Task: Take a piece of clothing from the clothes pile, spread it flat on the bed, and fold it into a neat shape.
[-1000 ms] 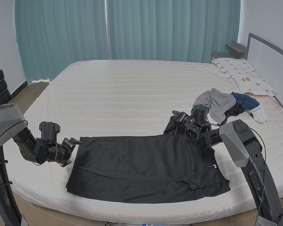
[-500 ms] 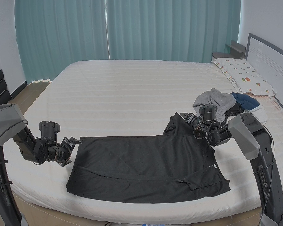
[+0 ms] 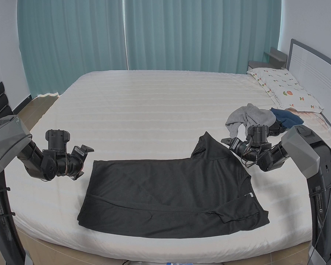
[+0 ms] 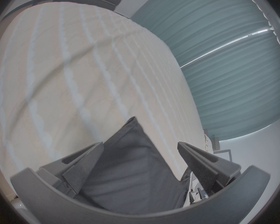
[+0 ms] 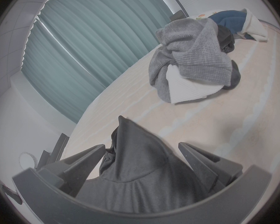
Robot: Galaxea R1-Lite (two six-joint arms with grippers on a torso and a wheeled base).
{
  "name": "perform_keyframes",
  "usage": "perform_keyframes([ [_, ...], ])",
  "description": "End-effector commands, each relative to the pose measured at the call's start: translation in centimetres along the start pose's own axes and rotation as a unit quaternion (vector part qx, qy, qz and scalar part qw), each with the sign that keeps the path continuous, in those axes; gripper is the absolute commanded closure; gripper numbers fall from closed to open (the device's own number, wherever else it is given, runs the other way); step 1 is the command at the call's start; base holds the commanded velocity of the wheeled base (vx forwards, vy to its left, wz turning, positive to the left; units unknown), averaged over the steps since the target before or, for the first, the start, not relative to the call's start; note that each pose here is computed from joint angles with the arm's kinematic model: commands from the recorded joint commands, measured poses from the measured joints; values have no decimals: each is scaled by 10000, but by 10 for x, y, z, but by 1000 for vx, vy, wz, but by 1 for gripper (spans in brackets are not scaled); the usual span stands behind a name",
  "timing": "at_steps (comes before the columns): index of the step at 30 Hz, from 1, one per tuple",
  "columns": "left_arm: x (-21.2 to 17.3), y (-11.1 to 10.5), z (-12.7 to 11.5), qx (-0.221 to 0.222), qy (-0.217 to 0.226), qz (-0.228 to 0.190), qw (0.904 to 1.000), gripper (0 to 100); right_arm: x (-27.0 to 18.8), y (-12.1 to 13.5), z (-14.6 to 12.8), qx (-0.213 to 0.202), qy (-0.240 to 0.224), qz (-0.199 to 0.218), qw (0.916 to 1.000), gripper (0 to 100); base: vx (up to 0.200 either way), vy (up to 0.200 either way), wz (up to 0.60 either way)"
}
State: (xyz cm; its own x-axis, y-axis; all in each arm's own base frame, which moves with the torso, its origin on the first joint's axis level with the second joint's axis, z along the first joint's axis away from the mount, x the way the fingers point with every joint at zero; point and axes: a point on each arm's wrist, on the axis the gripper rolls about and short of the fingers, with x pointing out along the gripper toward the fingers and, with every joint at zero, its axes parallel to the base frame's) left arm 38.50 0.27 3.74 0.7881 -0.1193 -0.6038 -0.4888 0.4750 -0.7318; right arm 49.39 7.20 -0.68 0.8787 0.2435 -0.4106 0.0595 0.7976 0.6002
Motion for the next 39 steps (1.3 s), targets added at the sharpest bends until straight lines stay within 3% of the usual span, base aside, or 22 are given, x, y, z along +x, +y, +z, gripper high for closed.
perform_keyframes([
  [1, 15, -18, 8, 360, -123, -311, 9988, 0, -10, -2, 5, -109, 7, -62, 9999, 0, 0, 0, 0],
  [6, 48, -10, 0, 1219, -28, -191, 9924, 0, -18, -3, 0, -200, 176, -64, 9996, 0, 0, 0, 0],
  [14, 78, -5, 1, 1671, -12, -246, 9856, 0, -21, -4, -2, -200, 242, -65, 9995, 0, 0, 0, 0],
  [32, 99, 1, 2, 1713, -122, -241, 9848, 0, -19, -4, 0, -228, 108, 35, 9997, 0, 0, 0, 0],
  [33, 99, 0, 2, 1714, -133, -242, 9848, 100, -18, -4, -1, -227, 118, 37, 9997, 0, 0, 0, 0],
  [39, 95, -3, 5, 1672, -274, -191, 9853, 100, -9, -7, 2, -265, 97, 76, 9996, 0, 0, 0, 0],
])
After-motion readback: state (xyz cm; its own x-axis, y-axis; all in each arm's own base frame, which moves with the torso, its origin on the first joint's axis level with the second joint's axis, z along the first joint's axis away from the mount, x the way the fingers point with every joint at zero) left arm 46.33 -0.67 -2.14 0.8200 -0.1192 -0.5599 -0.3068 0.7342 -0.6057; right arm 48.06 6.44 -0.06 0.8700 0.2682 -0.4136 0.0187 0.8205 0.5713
